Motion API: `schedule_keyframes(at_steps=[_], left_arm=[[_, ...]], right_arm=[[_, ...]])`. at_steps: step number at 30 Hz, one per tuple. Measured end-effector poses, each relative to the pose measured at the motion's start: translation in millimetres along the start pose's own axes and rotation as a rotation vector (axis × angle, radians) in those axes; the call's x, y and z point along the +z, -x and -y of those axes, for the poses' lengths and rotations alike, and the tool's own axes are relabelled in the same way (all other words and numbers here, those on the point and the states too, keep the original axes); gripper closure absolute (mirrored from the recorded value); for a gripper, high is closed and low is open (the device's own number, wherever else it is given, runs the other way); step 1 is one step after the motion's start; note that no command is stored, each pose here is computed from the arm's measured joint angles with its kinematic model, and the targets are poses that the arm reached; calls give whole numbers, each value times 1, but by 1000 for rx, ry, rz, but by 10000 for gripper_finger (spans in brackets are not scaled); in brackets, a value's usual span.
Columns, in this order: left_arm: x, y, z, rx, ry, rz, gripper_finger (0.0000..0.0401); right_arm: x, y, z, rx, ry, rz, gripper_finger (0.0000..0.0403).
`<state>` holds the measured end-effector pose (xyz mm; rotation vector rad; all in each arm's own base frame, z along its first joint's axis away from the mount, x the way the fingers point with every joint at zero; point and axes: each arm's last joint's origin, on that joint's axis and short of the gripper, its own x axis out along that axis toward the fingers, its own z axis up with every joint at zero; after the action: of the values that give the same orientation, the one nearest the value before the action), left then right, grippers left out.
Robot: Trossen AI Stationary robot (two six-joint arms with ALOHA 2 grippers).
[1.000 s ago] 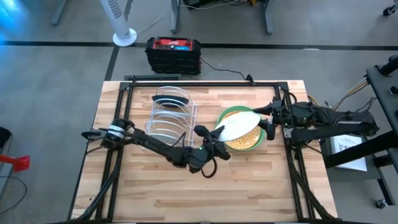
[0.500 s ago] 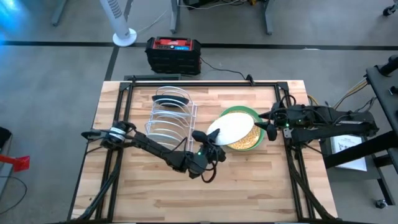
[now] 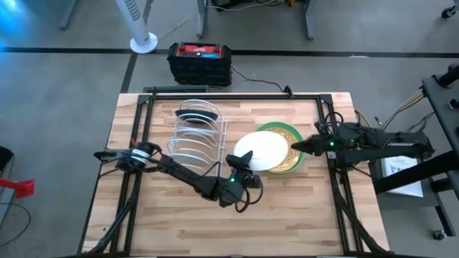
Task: Sort dishes
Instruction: Put the blue pattern plate in the dish rack
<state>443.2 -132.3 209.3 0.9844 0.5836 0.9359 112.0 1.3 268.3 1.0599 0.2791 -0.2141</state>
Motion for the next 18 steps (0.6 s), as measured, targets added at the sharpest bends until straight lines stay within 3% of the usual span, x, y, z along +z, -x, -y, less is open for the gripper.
schedule_keyframes(at_steps=[3,9,18], left_arm=[[-2,-1,6,9,-11,-19,373],[-4,-1,10,17,-12,-36,373],[-4,-1,11,6,-25,-20,373]], right_arm=[[-5,-5,2,93,-88,-16,129],[-19,-15,16,71,-190,-69,117],[-33,-32,36,180,-361,23,112]])
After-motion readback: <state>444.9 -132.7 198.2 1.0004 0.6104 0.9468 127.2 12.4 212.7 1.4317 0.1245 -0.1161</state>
